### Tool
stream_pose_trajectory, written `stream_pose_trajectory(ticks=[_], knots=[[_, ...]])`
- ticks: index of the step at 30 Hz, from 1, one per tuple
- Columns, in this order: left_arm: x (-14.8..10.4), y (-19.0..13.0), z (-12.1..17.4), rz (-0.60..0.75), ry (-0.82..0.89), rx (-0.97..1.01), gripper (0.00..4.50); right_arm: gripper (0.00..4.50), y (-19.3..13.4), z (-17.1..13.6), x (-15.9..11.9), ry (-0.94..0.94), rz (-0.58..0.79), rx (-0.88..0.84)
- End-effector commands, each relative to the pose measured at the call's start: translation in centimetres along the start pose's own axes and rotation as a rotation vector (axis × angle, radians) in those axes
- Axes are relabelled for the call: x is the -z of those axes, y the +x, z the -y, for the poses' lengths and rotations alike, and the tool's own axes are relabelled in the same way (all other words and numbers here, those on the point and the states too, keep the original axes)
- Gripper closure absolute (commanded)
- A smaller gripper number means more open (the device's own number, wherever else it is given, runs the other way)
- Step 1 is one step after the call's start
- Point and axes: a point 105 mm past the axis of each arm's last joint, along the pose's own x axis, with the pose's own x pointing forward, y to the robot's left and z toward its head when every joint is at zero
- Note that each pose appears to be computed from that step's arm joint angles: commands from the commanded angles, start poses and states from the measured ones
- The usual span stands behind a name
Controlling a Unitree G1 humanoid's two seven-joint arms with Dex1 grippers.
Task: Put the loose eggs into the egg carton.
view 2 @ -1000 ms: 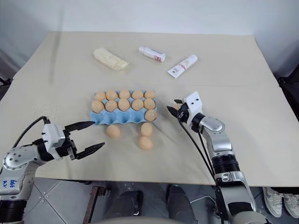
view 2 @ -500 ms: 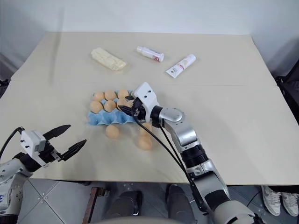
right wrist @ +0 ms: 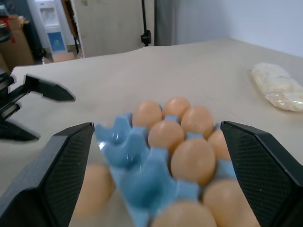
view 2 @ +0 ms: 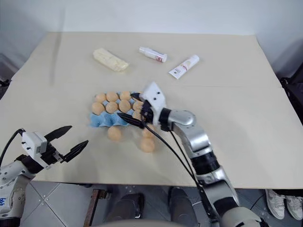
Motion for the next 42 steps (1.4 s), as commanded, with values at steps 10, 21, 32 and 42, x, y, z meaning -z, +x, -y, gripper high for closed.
stream_pose_trajectory(ticks=[10, 21, 32, 42], knots=[[-1.5, 3.3, 3.8, 0.008, 0.073, 0.321, 0.0, 0.02, -16.5, 0.0, 2.1, -0.072, -0.145, 0.189], [-3.4, 6.0, 4.1, 0.088, 0.147, 0.438, 0.0, 0.02, -18.2, -1.4, 4.2, -0.036, -0.19, 0.148], [-2.4, 3.3, 2.9, 0.012, 0.107, 0.359, 0.0, 0.02, -9.8, -2.9, 5.1, -0.014, -0.283, 0.017], [-1.6, 0.4, 2.5, -0.053, 0.087, 0.285, 0.0, 0.02, -6.4, -5.3, 6.1, 0.165, -0.313, 0.002]])
